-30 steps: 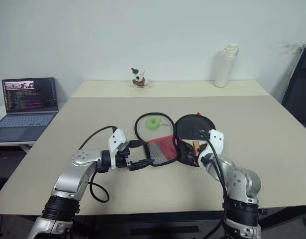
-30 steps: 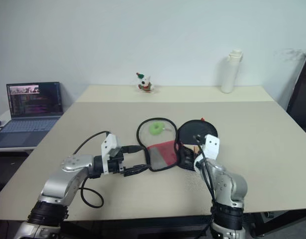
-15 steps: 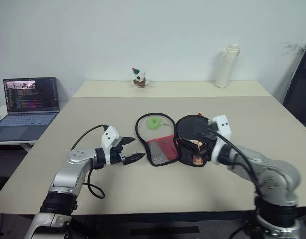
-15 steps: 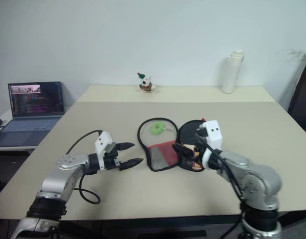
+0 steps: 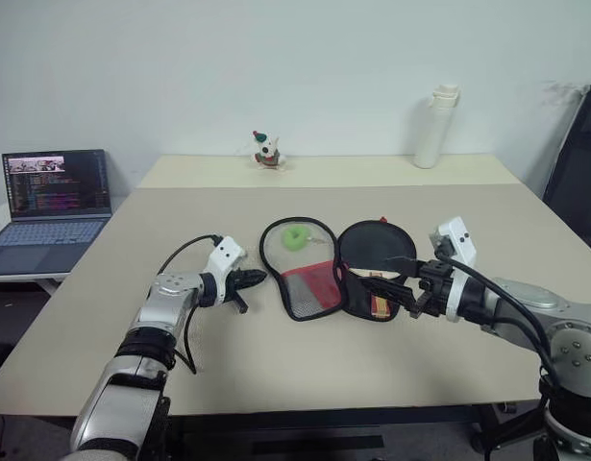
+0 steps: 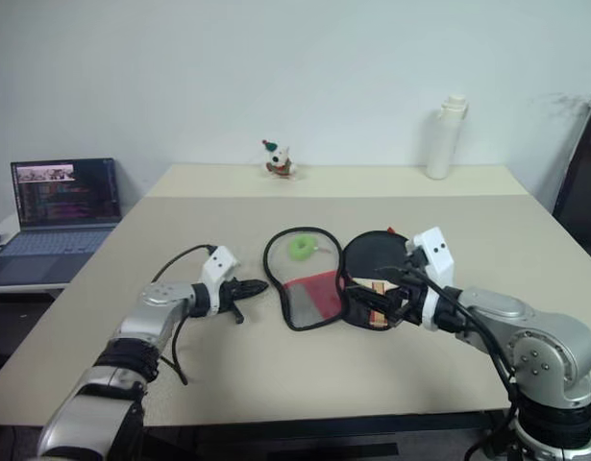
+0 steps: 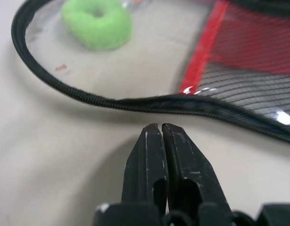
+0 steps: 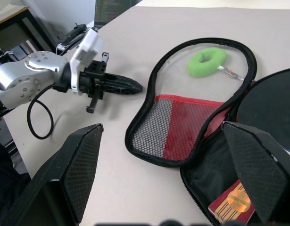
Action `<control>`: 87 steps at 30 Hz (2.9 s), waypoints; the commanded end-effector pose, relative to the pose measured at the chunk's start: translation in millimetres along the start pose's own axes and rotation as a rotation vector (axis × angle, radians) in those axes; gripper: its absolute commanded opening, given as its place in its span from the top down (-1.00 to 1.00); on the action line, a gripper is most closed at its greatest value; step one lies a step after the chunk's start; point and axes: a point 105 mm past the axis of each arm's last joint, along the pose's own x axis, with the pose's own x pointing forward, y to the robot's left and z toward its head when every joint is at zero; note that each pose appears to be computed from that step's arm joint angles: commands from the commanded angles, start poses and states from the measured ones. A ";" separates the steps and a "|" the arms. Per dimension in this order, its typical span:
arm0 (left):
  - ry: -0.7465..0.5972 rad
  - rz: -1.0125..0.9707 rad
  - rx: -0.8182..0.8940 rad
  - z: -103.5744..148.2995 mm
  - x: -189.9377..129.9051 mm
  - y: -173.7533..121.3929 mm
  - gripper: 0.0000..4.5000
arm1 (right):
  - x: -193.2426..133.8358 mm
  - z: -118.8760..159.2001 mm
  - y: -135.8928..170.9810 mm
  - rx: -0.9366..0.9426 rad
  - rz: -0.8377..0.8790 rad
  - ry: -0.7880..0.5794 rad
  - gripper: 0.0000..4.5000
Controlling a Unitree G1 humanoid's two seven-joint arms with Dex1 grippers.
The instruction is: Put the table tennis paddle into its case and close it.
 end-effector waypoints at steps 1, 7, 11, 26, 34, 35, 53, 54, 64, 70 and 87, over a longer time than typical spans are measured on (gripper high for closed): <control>0.010 0.035 0.059 6.2 7.2 5.1 0.99 | -2.7 7.9 5.4 -0.041 0.009 -0.036 -0.97; -0.043 0.021 0.046 19.2 27.6 -5.8 0.99 | -4.4 6.5 3.4 -0.042 -0.008 -0.041 -0.97; -0.095 -0.026 0.061 39.3 41.2 -17.6 0.99 | -7.2 4.1 2.2 -0.042 -0.012 -0.035 -0.97; -0.326 -0.189 0.213 157.6 79.6 -68.9 0.99 | -43.1 -10.7 -37.6 -0.030 -0.184 0.036 -0.97; -0.339 -0.214 0.202 166.1 91.8 -87.3 0.99 | -58.4 -16.6 -56.5 -0.001 -0.294 0.050 -0.97; -0.340 -0.215 0.201 166.1 92.0 -87.7 0.99 | -58.3 -17.2 -57.1 0.002 -0.298 0.051 -0.97; -0.449 -0.176 0.111 121.0 11.9 -33.9 1.00 | -3.6 -38.6 -127.9 0.138 -0.503 0.049 -0.99; -0.452 -0.166 0.102 118.4 4.3 -32.7 1.00 | -2.4 -42.1 -131.3 0.146 -0.505 0.058 -0.99; -0.418 -0.108 0.065 107.5 -17.7 -35.4 1.00 | 19.6 -62.1 -135.1 0.224 -0.448 0.102 -0.99; -0.411 -0.102 0.067 108.0 -18.3 -35.9 1.00 | 32.5 -73.5 -127.1 0.195 -0.399 0.165 -0.99; -0.351 -0.137 0.083 88.4 -30.9 -37.9 1.00 | 60.3 -77.9 -119.0 0.248 -0.323 0.214 0.70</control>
